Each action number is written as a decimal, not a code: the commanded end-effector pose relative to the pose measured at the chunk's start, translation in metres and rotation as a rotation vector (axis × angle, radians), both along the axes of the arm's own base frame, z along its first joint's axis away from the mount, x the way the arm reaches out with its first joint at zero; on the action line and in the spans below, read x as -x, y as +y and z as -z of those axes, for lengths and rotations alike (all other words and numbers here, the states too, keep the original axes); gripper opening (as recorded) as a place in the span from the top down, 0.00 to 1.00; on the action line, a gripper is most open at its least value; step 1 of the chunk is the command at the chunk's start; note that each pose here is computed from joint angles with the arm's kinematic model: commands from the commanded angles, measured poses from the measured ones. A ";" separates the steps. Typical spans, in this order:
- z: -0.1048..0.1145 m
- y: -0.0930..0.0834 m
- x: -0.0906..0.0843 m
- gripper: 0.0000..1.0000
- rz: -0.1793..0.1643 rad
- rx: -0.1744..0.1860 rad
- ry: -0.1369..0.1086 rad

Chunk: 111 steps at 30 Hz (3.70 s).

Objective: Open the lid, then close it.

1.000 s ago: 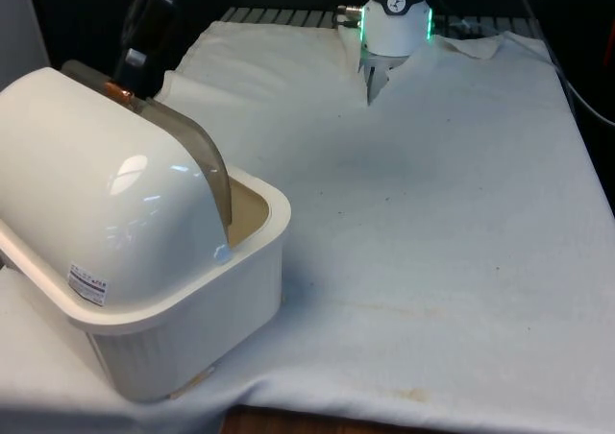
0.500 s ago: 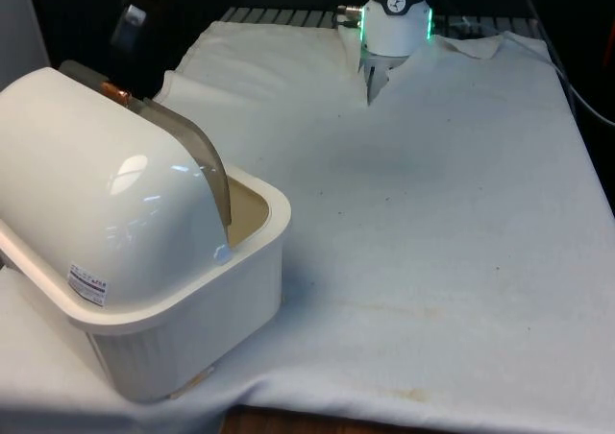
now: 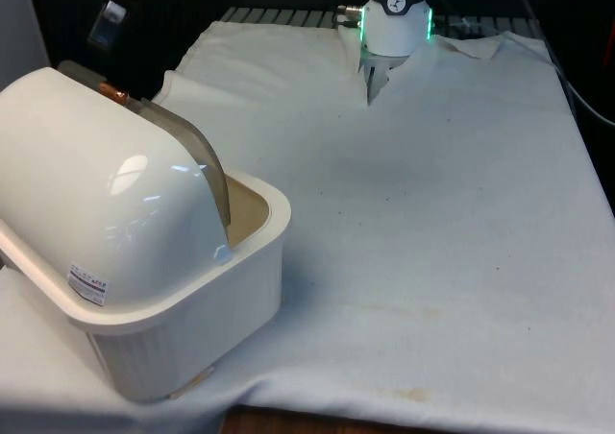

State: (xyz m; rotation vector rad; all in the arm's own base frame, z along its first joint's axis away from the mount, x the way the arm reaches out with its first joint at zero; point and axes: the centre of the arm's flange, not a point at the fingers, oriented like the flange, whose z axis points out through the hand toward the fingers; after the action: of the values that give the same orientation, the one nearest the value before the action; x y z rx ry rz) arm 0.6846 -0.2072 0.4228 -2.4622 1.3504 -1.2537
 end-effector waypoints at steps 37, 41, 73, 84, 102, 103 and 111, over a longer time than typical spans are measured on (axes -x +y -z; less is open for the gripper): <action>0.022 -0.011 -0.023 1.00 0.037 -0.027 0.072; 0.026 -0.012 -0.022 1.00 0.051 -0.033 0.098; 0.037 0.013 -0.009 1.00 0.054 -0.104 0.290; 0.045 0.020 -0.001 1.00 0.068 -0.151 0.366; 0.054 0.028 0.012 1.00 0.100 -0.231 0.476; 0.054 0.028 0.013 1.00 0.103 -0.235 0.483; 0.048 0.034 0.024 1.00 0.109 -0.267 0.518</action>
State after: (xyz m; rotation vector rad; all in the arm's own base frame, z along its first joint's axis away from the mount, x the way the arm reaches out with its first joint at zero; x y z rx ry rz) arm 0.6632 -0.1749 0.3727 -2.6511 1.6404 -0.4096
